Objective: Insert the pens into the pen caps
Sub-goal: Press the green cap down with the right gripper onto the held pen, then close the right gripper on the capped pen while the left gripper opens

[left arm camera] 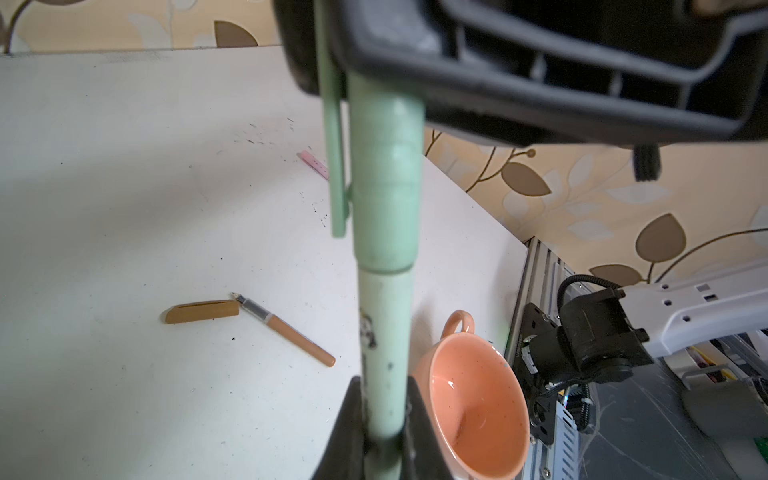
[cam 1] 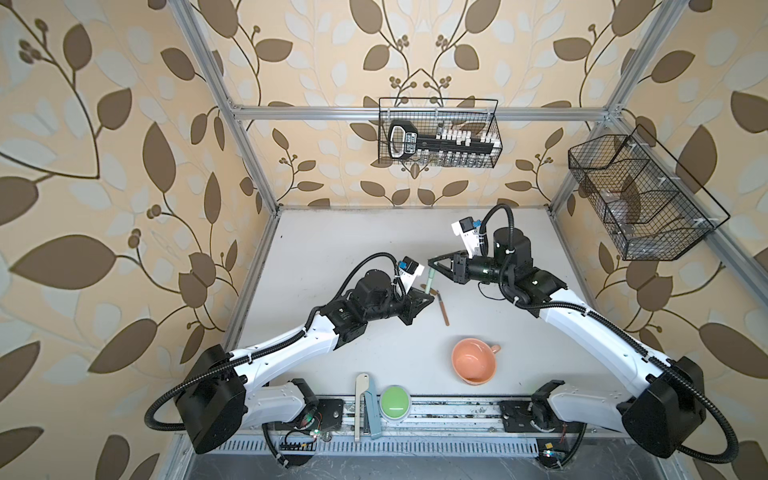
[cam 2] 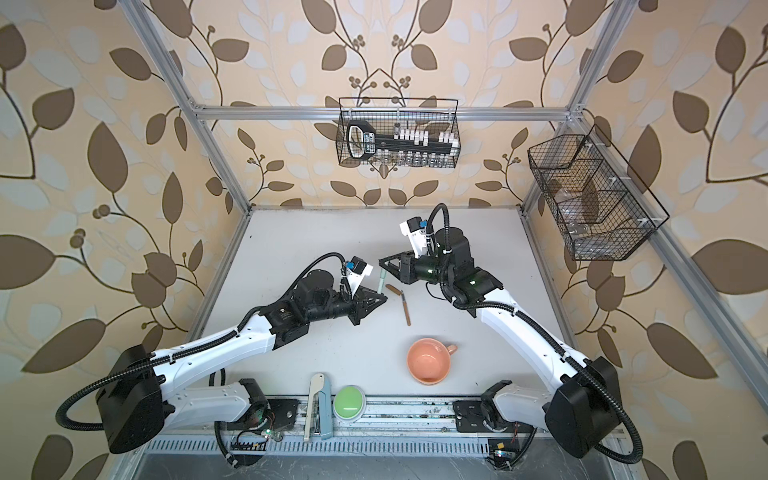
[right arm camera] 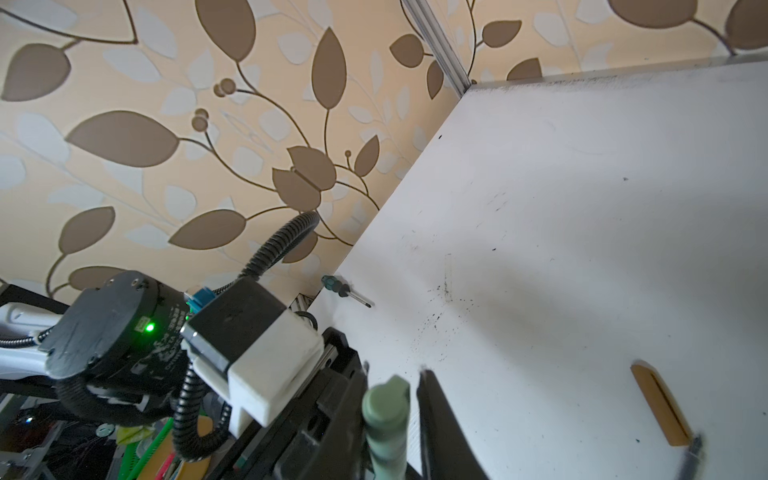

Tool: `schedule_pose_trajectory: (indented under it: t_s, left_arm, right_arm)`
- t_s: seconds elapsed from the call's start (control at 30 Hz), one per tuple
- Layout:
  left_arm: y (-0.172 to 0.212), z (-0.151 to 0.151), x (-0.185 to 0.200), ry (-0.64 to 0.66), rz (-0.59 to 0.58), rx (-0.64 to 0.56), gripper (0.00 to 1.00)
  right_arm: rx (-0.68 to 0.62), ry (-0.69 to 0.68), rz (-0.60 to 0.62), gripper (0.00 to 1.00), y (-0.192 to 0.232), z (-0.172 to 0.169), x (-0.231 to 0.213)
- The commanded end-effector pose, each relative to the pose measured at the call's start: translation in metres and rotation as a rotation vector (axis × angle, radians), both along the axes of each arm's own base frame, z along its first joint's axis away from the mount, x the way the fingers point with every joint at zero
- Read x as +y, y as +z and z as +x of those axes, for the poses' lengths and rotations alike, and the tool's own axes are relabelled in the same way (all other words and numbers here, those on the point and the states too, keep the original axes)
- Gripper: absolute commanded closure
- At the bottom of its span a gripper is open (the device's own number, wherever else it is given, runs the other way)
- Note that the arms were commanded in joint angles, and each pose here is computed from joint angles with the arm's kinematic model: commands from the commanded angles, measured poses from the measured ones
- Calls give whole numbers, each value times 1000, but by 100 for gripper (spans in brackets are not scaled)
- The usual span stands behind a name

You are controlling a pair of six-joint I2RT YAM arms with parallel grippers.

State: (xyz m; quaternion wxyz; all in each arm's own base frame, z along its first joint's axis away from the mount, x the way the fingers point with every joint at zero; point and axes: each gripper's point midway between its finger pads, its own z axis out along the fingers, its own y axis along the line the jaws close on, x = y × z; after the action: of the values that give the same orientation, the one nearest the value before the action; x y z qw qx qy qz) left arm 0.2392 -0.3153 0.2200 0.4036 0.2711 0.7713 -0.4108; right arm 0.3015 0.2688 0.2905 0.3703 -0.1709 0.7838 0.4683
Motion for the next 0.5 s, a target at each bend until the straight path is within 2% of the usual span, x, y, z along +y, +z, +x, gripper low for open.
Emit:
schedule_pose_trajectory:
  t_s: [0.0,0.13,0.23,0.47]
  left_arm:
    - [34,10,-3,31,-21,-117,100]
    - [42,19,-4,48,6,-154,100]
    - [54,36,-3,121,3,-186,100]
    - [109,75,0,240,-9,-385,100]
  right_arm:
    - [17,23,-11,82,-3,0,6]
    - [47,23,-35,88,-15,-3,8]
    - [77,34,-43,99,-28,-6,13]
    - [203,119,-97,100,-69,-28,38]
